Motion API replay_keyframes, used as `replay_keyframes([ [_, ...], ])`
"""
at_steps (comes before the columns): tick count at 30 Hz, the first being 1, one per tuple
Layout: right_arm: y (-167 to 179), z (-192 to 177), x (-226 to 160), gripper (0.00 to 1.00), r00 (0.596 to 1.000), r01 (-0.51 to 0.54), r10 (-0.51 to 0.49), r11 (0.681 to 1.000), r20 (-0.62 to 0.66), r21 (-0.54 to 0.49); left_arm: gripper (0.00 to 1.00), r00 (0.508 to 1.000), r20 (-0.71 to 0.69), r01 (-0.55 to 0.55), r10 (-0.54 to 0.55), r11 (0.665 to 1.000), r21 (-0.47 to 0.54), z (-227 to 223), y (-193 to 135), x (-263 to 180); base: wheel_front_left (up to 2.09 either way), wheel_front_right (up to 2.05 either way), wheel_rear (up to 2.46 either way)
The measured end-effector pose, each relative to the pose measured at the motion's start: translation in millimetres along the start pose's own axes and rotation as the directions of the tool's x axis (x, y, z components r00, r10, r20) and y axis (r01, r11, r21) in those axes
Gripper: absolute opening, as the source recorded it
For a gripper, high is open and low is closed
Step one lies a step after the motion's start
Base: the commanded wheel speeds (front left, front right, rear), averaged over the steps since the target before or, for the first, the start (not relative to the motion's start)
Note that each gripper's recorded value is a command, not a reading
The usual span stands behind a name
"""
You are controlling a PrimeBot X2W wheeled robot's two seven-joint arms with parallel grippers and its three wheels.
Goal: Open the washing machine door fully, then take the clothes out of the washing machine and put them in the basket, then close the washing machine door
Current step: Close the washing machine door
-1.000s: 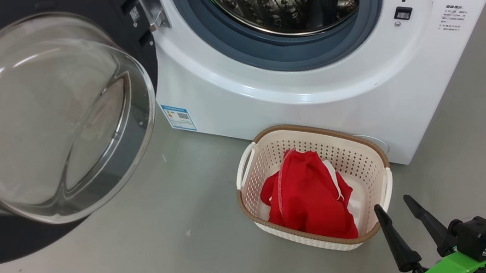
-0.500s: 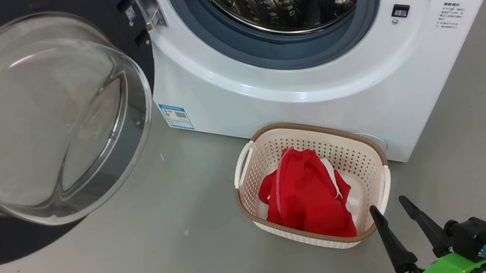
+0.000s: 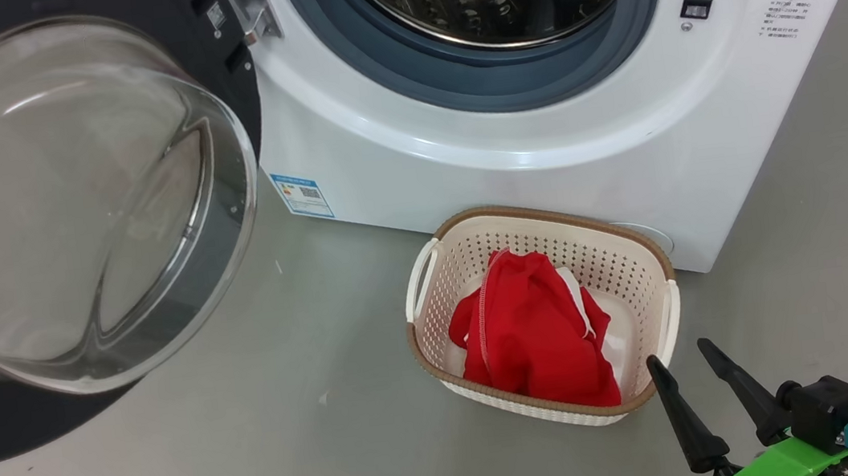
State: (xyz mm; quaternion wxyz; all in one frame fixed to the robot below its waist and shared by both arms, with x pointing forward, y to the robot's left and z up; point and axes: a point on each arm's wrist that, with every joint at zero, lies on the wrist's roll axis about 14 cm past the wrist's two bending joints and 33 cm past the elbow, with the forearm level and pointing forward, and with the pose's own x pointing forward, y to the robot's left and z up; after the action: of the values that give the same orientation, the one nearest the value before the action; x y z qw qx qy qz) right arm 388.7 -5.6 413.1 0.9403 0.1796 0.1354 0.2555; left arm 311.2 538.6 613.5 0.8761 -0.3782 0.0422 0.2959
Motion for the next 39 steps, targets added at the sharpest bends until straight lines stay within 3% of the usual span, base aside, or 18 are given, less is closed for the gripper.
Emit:
replay_keyframes([
  [4,2.3,3.0,1.7,1.0,1.0,-0.007,0.007,1.0,0.008,-0.004,0.0,0.997,-0.068,0.033,-0.034,0.999,-0.02,-9.0,-3.7,-4.2,0.0,0.0,0.0],
  [24,6.5,16.0,-0.8,1.0,0.999,-0.01,0.011,1.0,0.042,-0.023,0.0,0.943,-0.293,0.2,-0.16,0.973,0.115,-36.5,-27.5,-40.0,0.0,0.0,0.0],
  [34,-2.0,21.1,-7.0,1.0,0.998,0.023,-0.021,1.0,0.061,-0.018,0.0,0.857,-0.439,0.355,-0.268,0.926,0.127,-76.4,-66.3,-47.4,0.0,0.0,0.0],
  [39,-6.4,21.8,-11.7,1.0,0.997,0.042,-0.041,0.999,0.067,-0.012,0.0,0.807,-0.492,0.447,-0.328,0.883,0.143,-91.7,-93.0,-52.7,0.0,0.0,0.0],
])
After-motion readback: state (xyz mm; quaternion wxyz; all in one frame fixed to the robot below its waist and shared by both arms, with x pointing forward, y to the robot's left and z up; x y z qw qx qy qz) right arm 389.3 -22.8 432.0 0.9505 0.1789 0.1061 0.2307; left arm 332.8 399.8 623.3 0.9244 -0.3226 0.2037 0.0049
